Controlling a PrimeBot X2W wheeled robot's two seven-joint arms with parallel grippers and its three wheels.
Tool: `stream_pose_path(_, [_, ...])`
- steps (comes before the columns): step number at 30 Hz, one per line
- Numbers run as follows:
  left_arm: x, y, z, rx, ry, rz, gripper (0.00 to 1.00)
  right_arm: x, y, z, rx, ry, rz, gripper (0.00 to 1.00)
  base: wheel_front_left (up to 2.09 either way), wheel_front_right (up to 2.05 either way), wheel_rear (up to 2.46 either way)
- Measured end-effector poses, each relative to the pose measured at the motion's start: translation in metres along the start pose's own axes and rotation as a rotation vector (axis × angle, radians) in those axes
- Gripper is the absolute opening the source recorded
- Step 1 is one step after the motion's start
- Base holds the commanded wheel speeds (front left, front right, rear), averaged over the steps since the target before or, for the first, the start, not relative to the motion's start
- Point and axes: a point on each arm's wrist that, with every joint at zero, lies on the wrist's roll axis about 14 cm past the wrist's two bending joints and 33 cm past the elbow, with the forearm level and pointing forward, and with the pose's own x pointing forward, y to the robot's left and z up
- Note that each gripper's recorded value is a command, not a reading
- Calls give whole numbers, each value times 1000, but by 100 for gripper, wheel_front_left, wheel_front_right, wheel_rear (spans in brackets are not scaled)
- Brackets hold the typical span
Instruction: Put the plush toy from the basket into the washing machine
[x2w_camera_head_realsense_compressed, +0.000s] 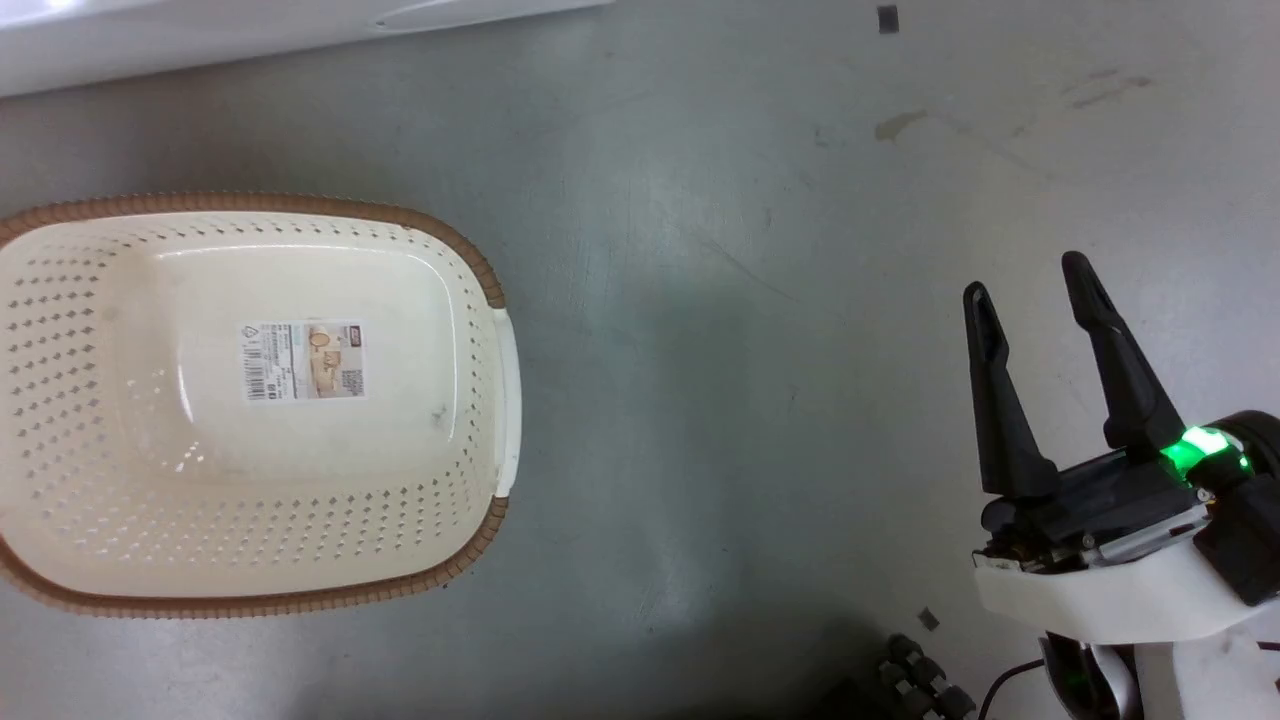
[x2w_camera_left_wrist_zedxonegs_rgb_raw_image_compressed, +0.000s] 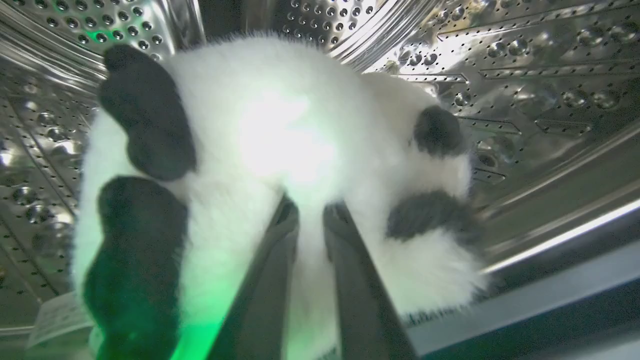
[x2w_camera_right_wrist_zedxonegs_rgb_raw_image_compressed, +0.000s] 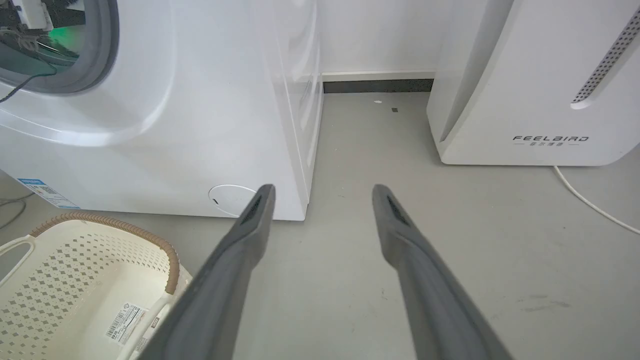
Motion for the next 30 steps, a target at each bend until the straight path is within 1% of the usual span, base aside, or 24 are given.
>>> stream_pose_path(3, [-6,3,0,18,-4,7,100,1,1,7,-4,-20,6,100,0,0,0])
stream_pose_path(6, [-18,2,-15,37,32,5,100,0,1,16,-3,-44,5,100,0,0,0])
stream_pose_path(8, [-27,1,-15,55,34,3,100,-1,0,22,-2,-58,2,100,0,0,0])
stream_pose_path(13, [-52,-21,8,60,-59,-35,100,-7,-1,44,-14,-108,-2,100,0,0,0])
stream_pose_path(16, [-75,-30,24,33,-133,-43,100,-13,1,59,-13,-145,3,100,0,0,0])
stream_pose_path(18, [-101,-41,40,18,-198,-55,100,-22,3,75,-14,-182,7,100,0,0,0])
stream_pose_path(23, [-151,-62,68,4,-288,-70,100,-39,11,102,-25,-251,28,100,0,0,0])
stream_pose_path(24, [-151,-62,68,4,-288,-70,100,-39,11,102,-25,-251,28,100,0,0,0])
stream_pose_path(25, [-176,-70,88,-15,-363,-65,100,-45,14,114,-24,-283,35,100,0,0,0])
stream_pose_path(26, [-189,-72,95,-15,-393,-62,100,-48,16,120,-21,-300,41,100,0,0,0])
stream_pose_path(27, [-203,-73,99,-19,-418,-51,100,-52,18,125,-19,-314,46,100,0,0,0])
stream_pose_path(28, [-203,-73,99,-19,-418,-51,100,-52,18,125,-19,-314,46,100,0,0,0])
stream_pose_path(29, [-231,-72,102,-58,-459,-18,100,-58,23,134,-14,-340,59,100,0,0,0])
stream_pose_path(30, [-244,-71,103,-71,-475,0,100,-62,25,138,-12,-352,64,100,0,0,0])
